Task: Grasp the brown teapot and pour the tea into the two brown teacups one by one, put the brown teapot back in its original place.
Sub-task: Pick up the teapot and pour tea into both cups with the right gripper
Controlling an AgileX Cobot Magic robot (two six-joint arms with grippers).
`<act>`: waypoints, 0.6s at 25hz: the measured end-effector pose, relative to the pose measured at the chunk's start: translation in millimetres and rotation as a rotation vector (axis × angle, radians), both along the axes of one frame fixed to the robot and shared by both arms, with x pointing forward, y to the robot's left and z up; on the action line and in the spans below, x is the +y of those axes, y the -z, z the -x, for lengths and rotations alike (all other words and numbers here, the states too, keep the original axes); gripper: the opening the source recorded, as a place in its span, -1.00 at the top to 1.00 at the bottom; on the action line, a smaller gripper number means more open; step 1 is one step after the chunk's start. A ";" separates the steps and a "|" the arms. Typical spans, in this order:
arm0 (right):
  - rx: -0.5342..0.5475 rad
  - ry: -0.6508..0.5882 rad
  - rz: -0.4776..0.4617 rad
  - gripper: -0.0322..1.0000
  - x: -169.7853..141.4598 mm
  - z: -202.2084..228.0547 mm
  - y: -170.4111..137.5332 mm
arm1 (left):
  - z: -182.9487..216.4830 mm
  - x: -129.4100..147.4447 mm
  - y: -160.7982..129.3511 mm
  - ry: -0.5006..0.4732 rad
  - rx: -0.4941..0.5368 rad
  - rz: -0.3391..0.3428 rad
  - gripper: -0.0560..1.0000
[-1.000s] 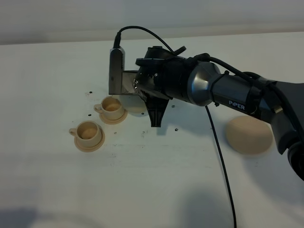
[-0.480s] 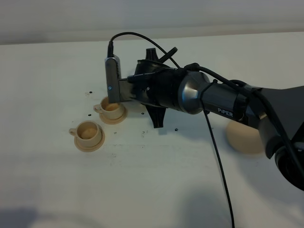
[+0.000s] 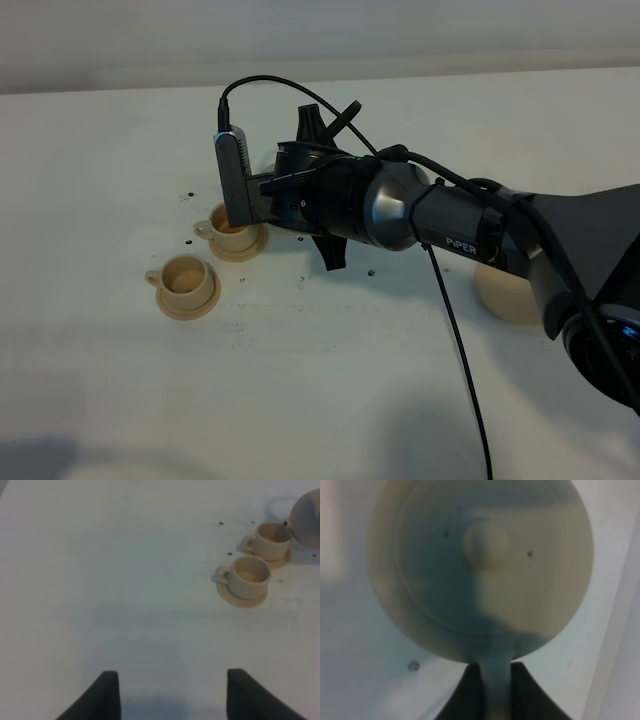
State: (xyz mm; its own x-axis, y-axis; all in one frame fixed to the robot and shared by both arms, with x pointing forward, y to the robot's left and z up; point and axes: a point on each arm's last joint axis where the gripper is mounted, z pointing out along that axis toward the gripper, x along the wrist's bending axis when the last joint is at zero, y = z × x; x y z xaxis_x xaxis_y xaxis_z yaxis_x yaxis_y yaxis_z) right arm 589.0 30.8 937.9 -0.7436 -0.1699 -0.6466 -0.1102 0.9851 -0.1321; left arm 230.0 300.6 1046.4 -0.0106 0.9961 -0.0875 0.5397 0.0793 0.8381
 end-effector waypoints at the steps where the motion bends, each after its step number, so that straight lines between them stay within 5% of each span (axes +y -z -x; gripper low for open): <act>1: -0.006 -0.005 0.005 0.71 0.2 0.0 -0.4 | 0.0 0.0 0.0 0.000 0.000 0.000 -0.01; 15: -0.072 -0.050 0.081 0.71 2.7 1.0 -4.7 | 0.0 0.0 0.0 0.000 0.000 0.000 -0.01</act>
